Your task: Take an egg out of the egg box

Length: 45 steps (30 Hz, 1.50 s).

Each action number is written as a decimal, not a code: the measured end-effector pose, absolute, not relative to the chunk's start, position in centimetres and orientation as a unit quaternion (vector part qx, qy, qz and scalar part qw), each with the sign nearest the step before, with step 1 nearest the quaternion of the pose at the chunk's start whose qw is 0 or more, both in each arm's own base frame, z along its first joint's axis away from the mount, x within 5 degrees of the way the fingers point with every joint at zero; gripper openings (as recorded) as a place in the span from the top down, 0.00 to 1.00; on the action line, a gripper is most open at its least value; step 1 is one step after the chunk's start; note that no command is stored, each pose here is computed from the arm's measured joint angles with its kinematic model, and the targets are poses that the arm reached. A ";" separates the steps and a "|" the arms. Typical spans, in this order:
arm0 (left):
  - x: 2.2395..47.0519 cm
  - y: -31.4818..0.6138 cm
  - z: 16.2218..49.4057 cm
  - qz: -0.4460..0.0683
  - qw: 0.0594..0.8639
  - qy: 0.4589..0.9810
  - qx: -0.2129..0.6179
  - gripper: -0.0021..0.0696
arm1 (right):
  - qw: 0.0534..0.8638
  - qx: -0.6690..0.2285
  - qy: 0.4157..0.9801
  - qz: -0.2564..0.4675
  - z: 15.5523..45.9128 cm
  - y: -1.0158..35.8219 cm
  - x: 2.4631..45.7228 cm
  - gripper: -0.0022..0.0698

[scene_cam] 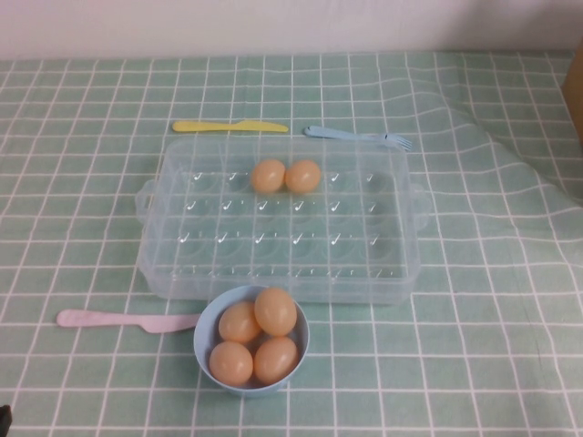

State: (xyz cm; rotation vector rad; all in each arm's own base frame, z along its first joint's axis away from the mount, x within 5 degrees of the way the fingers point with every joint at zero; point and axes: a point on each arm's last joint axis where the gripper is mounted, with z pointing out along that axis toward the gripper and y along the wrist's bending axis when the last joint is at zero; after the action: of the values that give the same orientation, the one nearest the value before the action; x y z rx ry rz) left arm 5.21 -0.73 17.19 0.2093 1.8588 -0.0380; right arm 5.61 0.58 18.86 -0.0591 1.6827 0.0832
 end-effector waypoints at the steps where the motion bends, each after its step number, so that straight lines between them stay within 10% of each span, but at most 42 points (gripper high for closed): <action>1: 5.2 -0.7 17.2 -0.016 0.593 0.800 0.090 0.98 | 0.658 -0.027 0.752 0.037 18.7 0.6 5.6 0.99; 45: 5.2 -0.7 17.2 -0.016 0.593 0.800 0.090 0.98 | 0.592 -0.020 0.804 0.057 17.2 0.8 5.2 0.99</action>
State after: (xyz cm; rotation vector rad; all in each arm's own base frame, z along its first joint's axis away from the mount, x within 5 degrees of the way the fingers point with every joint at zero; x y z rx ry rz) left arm 5.21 -0.73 17.19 0.2093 1.8588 -0.0380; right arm 5.25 0.82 17.17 -0.0475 1.8696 0.1317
